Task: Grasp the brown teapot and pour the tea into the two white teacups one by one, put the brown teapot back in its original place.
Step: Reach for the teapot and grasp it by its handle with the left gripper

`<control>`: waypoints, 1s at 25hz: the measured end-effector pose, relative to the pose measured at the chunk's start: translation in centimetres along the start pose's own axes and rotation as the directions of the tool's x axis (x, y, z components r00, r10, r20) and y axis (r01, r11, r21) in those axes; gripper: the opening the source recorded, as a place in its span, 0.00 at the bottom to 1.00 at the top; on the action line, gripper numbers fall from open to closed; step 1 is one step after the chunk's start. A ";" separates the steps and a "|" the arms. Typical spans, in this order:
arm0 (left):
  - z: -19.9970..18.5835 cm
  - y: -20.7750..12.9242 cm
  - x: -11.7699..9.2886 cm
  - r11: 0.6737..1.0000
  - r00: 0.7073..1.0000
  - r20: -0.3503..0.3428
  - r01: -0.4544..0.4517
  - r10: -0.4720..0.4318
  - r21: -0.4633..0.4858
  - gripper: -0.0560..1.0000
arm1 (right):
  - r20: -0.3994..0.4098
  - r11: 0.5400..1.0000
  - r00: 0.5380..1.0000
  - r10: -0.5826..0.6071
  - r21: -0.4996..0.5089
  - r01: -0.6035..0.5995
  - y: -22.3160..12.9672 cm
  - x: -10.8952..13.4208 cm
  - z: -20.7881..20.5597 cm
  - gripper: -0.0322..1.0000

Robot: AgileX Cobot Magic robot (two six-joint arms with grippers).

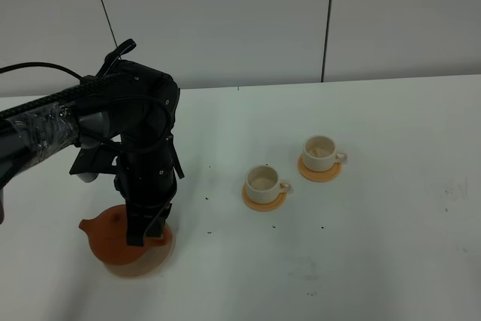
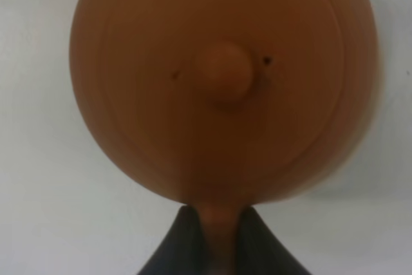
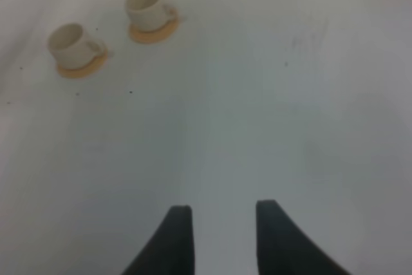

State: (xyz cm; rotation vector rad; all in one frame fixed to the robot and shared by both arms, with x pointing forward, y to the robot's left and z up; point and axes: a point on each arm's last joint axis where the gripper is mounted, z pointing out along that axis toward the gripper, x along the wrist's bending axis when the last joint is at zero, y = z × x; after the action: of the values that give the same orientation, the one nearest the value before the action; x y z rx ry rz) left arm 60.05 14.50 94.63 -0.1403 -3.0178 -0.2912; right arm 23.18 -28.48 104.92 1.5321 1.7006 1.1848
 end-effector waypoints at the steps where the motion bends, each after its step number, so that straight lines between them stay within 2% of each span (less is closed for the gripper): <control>1: 0.0 0.0 0.0 1.000 1.000 0.000 0.000 0.000 -0.001 0.22 | 0.000 1.000 1.000 0.000 0.000 0.000 0.0 0.0 0.0 0.26; 8: -0.8 0.2 -0.6 1.000 0.999 0.044 -0.012 0.013 -0.021 0.21 | 0.000 1.000 1.000 0.000 0.000 0.000 0.0 0.0 0.0 0.26; 15: -2.1 0.3 -1.3 0.997 0.993 0.094 -0.067 0.069 -0.022 0.21 | 0.000 1.000 1.000 0.000 0.000 0.000 0.0 0.0 0.0 0.26; 25: -2.3 0.4 -1.4 0.988 0.983 0.102 -0.145 0.149 -0.046 0.21 | 0.000 1.000 1.000 0.000 0.000 0.000 0.0 0.0 0.0 0.26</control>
State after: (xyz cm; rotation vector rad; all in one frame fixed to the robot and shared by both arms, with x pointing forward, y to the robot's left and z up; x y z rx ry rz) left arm 61.70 14.38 96.75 -0.3927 -3.0847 -0.3383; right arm 23.18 -28.48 104.92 1.5321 1.7006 1.1848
